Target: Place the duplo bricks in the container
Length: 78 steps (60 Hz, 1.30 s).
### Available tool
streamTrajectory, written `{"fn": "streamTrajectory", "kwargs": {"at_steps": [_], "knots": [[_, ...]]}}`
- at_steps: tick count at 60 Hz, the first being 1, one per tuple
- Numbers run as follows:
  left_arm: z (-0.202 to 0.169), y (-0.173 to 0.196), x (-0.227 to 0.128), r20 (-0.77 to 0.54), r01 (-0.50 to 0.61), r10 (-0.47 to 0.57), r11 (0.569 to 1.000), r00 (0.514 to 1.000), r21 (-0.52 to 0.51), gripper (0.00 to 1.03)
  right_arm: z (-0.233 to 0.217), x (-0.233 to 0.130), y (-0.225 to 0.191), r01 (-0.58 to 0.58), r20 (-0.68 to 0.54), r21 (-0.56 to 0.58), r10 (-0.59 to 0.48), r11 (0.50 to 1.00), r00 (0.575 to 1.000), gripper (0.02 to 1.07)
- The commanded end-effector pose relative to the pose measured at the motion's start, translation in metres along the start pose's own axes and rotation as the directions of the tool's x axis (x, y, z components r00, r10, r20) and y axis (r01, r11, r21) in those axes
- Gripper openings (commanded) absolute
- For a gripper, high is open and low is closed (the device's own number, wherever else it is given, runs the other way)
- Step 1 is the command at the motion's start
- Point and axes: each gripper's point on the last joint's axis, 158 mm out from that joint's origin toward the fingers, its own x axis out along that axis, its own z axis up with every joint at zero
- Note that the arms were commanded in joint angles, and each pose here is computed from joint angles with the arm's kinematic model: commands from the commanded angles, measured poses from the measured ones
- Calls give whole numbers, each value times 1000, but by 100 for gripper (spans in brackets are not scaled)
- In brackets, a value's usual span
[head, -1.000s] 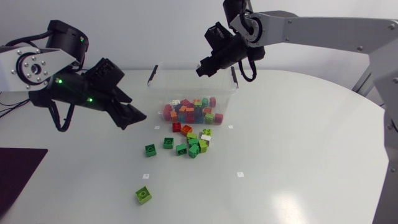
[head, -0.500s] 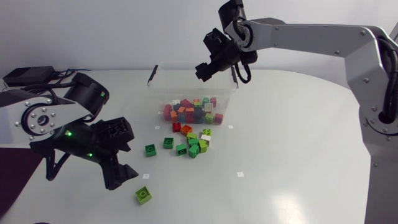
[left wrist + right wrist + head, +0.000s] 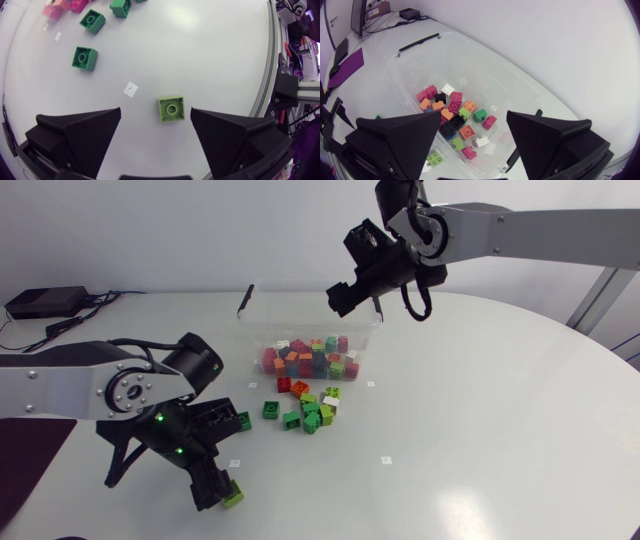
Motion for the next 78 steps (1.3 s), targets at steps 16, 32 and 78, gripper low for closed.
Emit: {"fn": "streamTrajectory", "kwargs": {"at_steps": [16, 32, 78], "knots": [[-20, -23, 28, -117, 64, -73, 995, 990, -79, 96, -36, -25, 26, -23, -27, -2, 23, 1000, 999, 97], [-23, -25, 41, -138, 58, -70, 994, 988, -88, 61, -78, -40, 66, -79, -74, -49, 75, 996, 994, 97], [-6, 4, 8, -5, -51, 51, 993, 999, -106, 37, -176, -3, 161, -275, -334, -109, 225, 955, 915, 92]]}}
